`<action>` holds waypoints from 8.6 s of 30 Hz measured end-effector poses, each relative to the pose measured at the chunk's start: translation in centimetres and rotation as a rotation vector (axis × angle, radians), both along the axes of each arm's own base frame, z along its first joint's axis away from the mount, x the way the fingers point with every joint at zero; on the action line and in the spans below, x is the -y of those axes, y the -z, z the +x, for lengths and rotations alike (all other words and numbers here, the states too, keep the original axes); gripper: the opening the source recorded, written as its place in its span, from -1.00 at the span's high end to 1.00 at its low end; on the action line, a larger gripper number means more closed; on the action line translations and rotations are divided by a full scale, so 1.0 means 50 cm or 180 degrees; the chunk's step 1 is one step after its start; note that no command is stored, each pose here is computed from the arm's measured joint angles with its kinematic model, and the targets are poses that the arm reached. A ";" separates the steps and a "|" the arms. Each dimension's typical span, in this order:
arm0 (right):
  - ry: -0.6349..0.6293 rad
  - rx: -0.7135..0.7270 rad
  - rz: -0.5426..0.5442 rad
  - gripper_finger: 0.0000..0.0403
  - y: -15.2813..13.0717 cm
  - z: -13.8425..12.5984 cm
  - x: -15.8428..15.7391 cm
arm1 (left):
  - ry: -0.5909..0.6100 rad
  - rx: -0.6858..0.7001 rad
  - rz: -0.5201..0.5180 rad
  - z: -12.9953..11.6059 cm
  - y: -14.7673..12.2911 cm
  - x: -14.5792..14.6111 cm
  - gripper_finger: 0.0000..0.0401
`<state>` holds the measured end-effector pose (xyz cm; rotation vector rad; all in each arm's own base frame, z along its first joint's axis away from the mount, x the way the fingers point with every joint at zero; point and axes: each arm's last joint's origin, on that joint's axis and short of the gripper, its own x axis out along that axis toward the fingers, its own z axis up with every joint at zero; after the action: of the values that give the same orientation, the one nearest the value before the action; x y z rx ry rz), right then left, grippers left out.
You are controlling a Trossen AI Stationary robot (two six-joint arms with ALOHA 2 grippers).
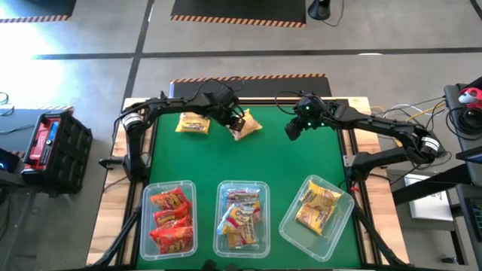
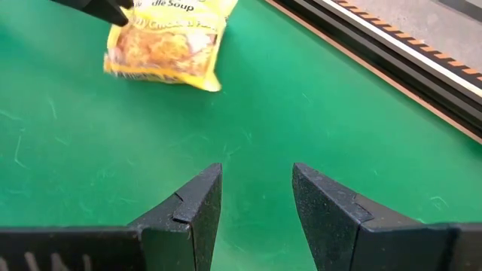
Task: Sort Maruchan noodles
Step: Put the yellow noodle pack into the right transparent bin
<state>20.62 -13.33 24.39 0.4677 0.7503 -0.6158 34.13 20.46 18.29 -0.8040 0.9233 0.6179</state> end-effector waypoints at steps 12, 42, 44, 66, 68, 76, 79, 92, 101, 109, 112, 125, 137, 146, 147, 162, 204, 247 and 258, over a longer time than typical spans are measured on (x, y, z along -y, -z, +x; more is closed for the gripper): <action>-0.0001 0.0022 -0.0011 0.24 -0.001 0.001 0.001 | -0.0513 0.0023 0.0346 0.004 -0.006 -0.017 0.27; 0.0696 0.0978 0.0349 0.24 -0.005 0.049 0.030 | -0.0651 -0.0323 -0.0029 -0.034 0.075 0.024 0.27; 0.0732 0.0891 0.0438 0.24 0.014 0.058 0.035 | -0.0655 -0.0287 -0.0013 -0.033 0.074 0.023 0.27; 0.0602 0.0888 0.0952 0.24 0.096 0.106 0.065 | 0.0368 -0.0396 -0.0069 0.057 0.063 0.079 0.27; 0.0626 0.0889 0.0939 0.24 0.096 0.103 0.071 | 0.0629 -0.0499 -0.0096 0.060 0.054 0.095 0.27; 0.0659 0.0882 0.0895 0.24 0.096 0.095 0.082 | 0.0996 -0.0263 0.0245 0.098 -0.026 0.088 0.27; 0.0665 0.0880 0.0887 0.24 0.096 0.094 0.084 | 0.1087 -0.0083 0.0404 0.116 -0.061 0.084 0.27; 0.0732 0.0796 0.0693 0.24 0.097 0.089 0.091 | 0.1247 -0.0168 0.0054 0.140 -0.002 0.100 0.27; 0.0596 0.0655 0.0904 0.24 0.105 0.084 0.083 | 0.1145 -0.0665 0.0135 0.115 0.028 0.105 0.27; 0.0279 0.0731 0.1160 0.24 0.105 0.086 0.075 | 0.1051 -0.0778 0.0200 0.121 0.074 0.103 0.27; 0.0167 0.0770 0.1275 0.24 0.105 0.087 0.072 | 0.1088 -0.0849 0.0264 0.116 0.088 0.104 0.27; -0.0101 0.0710 0.1912 0.24 0.164 0.103 0.072 | 0.1164 -0.0822 0.0404 0.114 0.105 0.100 0.27; -0.0184 0.0883 0.1994 0.24 0.204 0.128 0.087 | 0.1123 -0.0809 0.0385 0.113 0.106 0.101 0.27; -0.0287 0.0987 0.1966 0.24 0.190 0.129 0.087 | 0.0950 -0.0825 0.0287 0.099 0.128 0.106 0.27; -0.0272 0.0977 0.1943 0.24 0.190 0.129 0.087 | 0.0913 -0.0820 0.0273 0.099 0.128 0.106 0.27; -0.0513 0.1146 0.2465 0.03 0.182 0.124 0.090 | 0.0794 -0.0767 0.0239 0.102 0.129 0.110 0.27; -0.0354 0.1017 0.1901 -0.35 0.213 0.151 0.170 | 0.0695 -0.0787 0.0248 0.106 0.129 0.122 0.27; -0.0765 0.1179 0.2526 -0.08 0.239 0.188 0.165 | 0.0560 -0.0662 0.0479 0.105 0.081 0.134 0.27; -0.0646 0.1149 0.2628 -0.08 0.234 0.187 0.170 | 0.0706 -0.0501 0.0541 0.121 0.077 0.154 0.27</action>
<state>29.94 -21.84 12.67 1.2087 0.6698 0.0057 40.19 12.75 14.43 -0.4980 1.0716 0.5618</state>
